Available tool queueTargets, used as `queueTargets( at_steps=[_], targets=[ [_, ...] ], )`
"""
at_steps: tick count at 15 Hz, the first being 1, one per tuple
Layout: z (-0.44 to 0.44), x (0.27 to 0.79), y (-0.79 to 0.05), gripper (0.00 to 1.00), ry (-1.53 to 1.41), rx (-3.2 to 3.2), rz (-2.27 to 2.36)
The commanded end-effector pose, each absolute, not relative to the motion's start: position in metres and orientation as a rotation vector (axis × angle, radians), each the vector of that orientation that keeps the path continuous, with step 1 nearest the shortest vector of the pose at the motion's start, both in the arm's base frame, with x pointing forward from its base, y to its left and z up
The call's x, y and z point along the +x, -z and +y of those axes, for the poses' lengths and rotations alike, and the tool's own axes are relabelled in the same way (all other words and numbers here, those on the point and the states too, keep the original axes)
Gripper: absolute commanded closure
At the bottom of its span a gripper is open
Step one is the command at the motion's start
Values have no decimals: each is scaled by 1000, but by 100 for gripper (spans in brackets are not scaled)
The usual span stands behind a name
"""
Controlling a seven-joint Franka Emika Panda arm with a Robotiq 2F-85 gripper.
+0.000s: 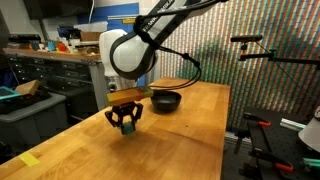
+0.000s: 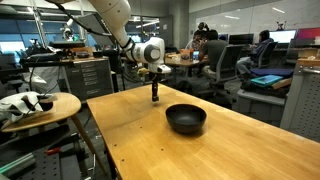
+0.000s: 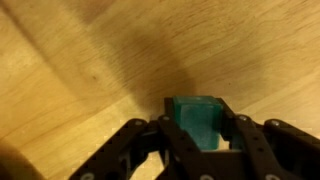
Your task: Put the green block inside the black bowl
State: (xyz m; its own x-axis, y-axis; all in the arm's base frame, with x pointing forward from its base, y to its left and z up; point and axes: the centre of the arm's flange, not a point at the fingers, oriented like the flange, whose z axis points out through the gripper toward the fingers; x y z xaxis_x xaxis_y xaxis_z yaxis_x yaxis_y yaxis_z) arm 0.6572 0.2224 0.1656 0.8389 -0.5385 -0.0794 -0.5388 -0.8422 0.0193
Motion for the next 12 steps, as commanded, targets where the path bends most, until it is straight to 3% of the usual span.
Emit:
queueTargets(
  at_steps=[1,12],
  targets=[
    [203,658,-203,82,-80,-2988,905],
    [96,667,-269,82,84,-2884,1143]
  ],
)
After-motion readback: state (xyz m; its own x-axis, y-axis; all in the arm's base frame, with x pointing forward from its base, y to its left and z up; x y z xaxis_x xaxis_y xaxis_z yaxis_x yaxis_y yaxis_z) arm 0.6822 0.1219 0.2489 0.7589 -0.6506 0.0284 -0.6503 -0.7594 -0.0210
